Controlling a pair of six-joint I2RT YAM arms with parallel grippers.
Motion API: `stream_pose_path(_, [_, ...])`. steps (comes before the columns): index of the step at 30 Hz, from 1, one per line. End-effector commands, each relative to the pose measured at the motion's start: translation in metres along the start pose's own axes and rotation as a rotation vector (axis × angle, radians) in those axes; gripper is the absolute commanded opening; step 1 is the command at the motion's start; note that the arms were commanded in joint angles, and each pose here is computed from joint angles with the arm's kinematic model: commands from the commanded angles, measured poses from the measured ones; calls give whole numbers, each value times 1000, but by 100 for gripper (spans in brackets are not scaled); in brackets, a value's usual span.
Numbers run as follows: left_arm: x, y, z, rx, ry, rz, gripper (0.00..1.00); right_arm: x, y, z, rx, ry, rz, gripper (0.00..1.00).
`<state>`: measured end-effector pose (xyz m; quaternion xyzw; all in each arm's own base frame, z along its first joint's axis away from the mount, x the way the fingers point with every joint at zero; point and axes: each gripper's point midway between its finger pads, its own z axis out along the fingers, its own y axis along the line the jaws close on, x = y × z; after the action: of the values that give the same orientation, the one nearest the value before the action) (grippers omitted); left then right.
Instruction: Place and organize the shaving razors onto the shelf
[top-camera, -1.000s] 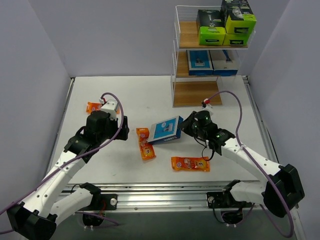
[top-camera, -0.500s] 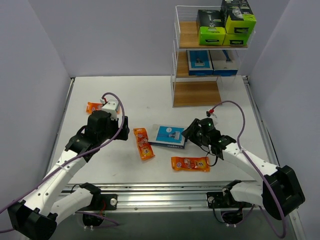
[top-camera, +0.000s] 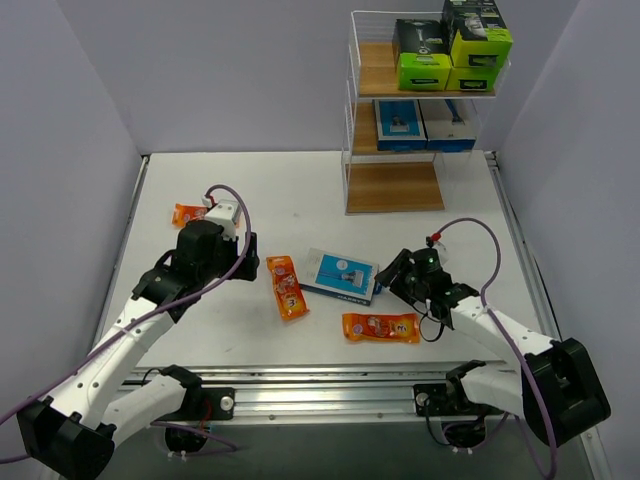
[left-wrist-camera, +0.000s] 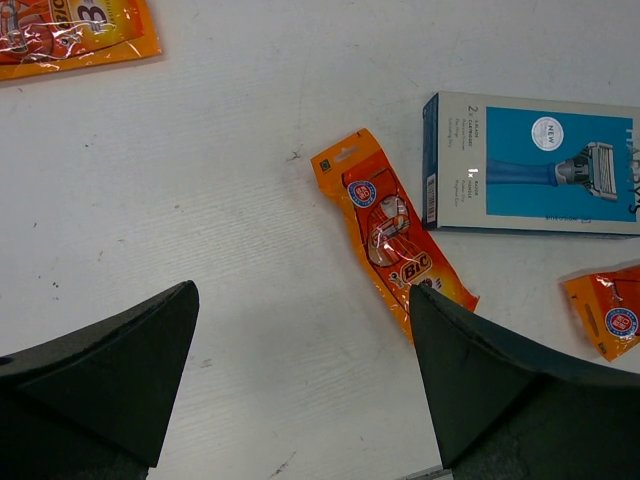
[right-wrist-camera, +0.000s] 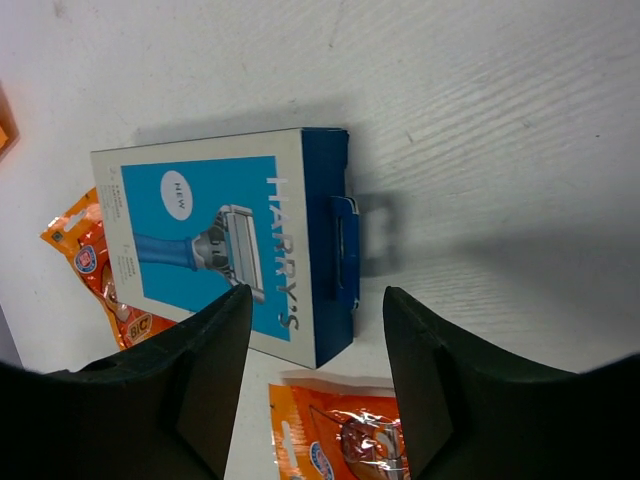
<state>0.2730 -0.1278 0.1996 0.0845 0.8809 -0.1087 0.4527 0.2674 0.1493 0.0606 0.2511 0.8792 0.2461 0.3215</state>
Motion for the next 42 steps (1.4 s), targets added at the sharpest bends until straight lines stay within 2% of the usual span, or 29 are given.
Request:
stream_pose_path(1, [-21, -3, -6, 6, -51, 11, 95, -4, 0, 0, -43, -12, 4, 48])
stream_pose_path(2, [-21, -3, -6, 7, -53, 11, 95, -1, -3, 1, -43, -9, 7, 43])
stream_pose_path(4, [-21, -3, -5, 6, -50, 13, 95, -2, -3, 2, -58, -7, 15, 41])
stream_pose_path(7, [-20, -3, -5, 7, -47, 13, 95, -2, -2, 4, -71, -7, 7, 42])
stream_pose_path(14, [-20, -4, -4, 10, -45, 14, 95, 1, -4, 15, -68, 14, 9, 51])
stream_pose_path(20, [-20, -4, -3, 12, -39, 16, 95, 2, -5, 24, -67, 28, 9, 52])
stream_pose_path(31, [-20, -4, -3, 11, -41, 15, 95, 3, 0, 34, -74, 47, -3, 51])
stream_pose_path(42, [-20, -5, -4, 16, -43, 14, 95, 4, 2, 38, -83, 56, 1, 44])
